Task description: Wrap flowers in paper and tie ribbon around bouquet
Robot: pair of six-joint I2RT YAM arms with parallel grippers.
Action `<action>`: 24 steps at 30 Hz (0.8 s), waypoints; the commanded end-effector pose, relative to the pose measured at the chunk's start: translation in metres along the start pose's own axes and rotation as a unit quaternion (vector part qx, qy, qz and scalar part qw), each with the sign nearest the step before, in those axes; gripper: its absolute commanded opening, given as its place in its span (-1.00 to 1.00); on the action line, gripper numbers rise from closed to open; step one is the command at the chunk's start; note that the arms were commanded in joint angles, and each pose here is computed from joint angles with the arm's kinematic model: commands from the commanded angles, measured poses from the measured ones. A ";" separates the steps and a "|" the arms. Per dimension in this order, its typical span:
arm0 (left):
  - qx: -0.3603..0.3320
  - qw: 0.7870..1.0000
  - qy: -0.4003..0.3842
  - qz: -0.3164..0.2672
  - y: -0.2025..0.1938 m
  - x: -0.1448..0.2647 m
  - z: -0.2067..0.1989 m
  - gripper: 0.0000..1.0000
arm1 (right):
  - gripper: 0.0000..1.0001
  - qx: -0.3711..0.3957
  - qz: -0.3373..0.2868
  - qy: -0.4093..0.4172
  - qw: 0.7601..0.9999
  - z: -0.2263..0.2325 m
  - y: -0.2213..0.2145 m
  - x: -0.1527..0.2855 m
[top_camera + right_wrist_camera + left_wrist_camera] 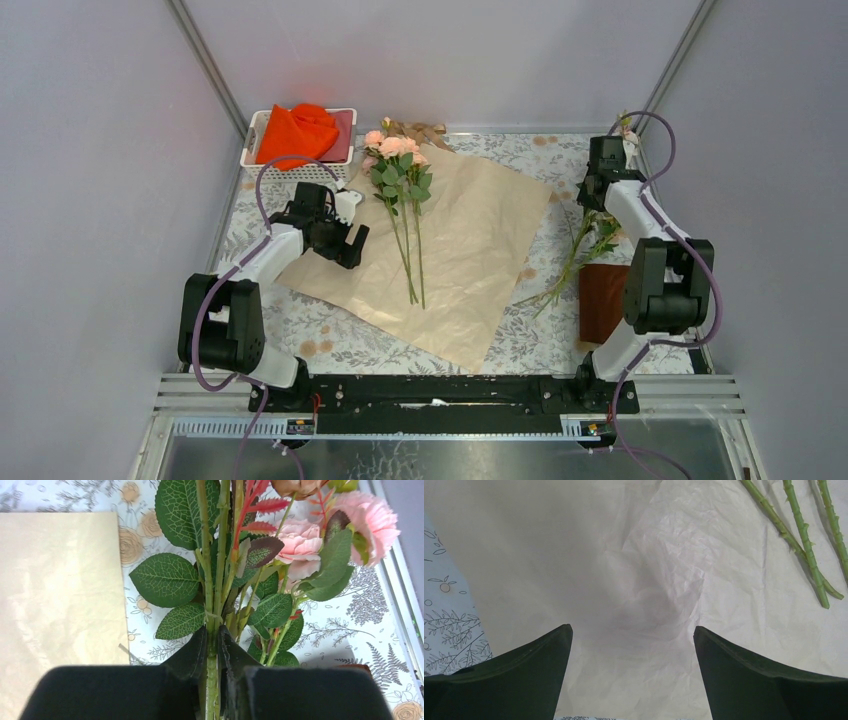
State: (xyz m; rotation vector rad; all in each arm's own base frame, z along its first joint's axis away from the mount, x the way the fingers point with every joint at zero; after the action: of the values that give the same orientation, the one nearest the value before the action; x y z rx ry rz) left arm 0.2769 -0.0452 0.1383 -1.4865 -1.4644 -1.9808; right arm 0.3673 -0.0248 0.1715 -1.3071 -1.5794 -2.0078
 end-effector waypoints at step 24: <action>0.004 1.000 -0.010 -0.007 0.001 0.002 0.000 0.97 | -0.34 0.004 0.073 0.135 0.988 0.035 -0.061 -0.013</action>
State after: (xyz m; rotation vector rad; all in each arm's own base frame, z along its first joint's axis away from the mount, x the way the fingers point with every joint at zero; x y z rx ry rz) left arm 0.2767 -0.0459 0.1385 -1.4938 -1.4707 -1.9795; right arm 0.3438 0.0070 0.1219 -1.1557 -1.3446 -1.9610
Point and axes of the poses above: each gripper's point midway between its finger pads, its own x axis back along the fingers, its own z axis along the line the jaws close on, y = z × x, the point moved 9 cm from there along x, back along the fingers, and after that the axes turned 4 degrees about -x, right-handed, at the moved point
